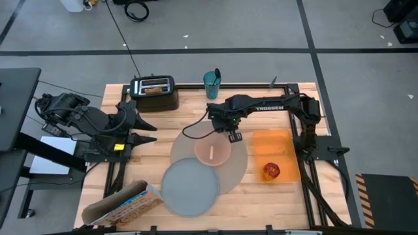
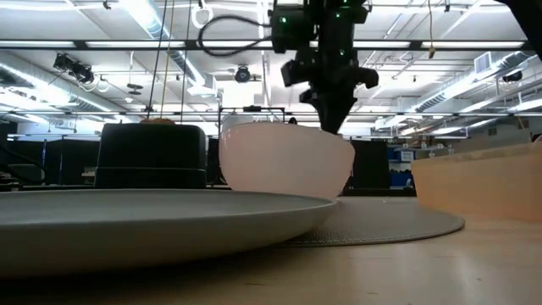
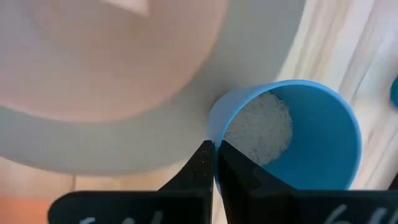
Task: Arrange a breakfast setting
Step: Adjust the light blue cup
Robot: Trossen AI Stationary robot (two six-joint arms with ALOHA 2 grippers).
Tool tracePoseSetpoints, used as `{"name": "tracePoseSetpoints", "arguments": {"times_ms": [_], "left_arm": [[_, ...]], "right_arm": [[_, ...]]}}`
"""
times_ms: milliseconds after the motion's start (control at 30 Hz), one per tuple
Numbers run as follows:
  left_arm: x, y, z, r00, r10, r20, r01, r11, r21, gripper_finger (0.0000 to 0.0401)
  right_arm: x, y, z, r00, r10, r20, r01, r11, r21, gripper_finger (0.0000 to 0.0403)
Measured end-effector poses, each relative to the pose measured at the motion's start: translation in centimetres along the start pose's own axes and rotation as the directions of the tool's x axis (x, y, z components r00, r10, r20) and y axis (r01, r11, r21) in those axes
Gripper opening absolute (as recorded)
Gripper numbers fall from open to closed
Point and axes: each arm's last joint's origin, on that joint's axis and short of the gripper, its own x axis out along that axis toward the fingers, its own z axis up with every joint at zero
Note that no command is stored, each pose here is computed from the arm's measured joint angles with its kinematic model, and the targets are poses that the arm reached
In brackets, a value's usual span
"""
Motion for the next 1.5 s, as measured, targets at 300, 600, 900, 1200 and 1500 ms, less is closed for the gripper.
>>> {"name": "tracePoseSetpoints", "arguments": {"times_ms": [300, 600, 900, 1200, 1500], "left_arm": [[0.0, 0.0, 0.0, 1.0, -0.003, 0.001, 0.003, 1.0, -0.01, 0.0164], [0.0, 0.0, 0.0, 1.0, -0.003, 0.001, 0.003, 1.0, -0.015, 0.0164], [0.0, 0.0, 0.0, 1.0, -0.003, 0.002, 0.003, 1.0, -0.015, 0.0164], [0.0, 0.0, 0.0, 1.0, -0.009, -0.001, 0.009, 0.999, -0.034, 0.0164], [0.0, -0.1, 0.0, 1.0, -0.017, -0.004, 0.017, 0.999, -0.034, 0.0164]], "right_arm": [[0.2, -2.1, -0.8, 1.0, -0.011, 0.001, 0.01, 0.992, 0.124, 0.0016], [0.5, -3.9, -1.5, 1.0, -0.019, 0.012, 0.015, 0.966, 0.258, 0.0016], [0.5, -4.0, -1.3, 0.999, -0.026, 0.032, 0.015, 0.955, 0.296, 0.0036], [0.5, -4.0, -1.2, 0.999, -0.033, 0.037, 0.021, 0.954, 0.299, 0.0074], [0.4, -4.1, -1.5, 0.996, -0.089, -0.016, 0.089, 0.95, 0.3, 0.0081]]}}
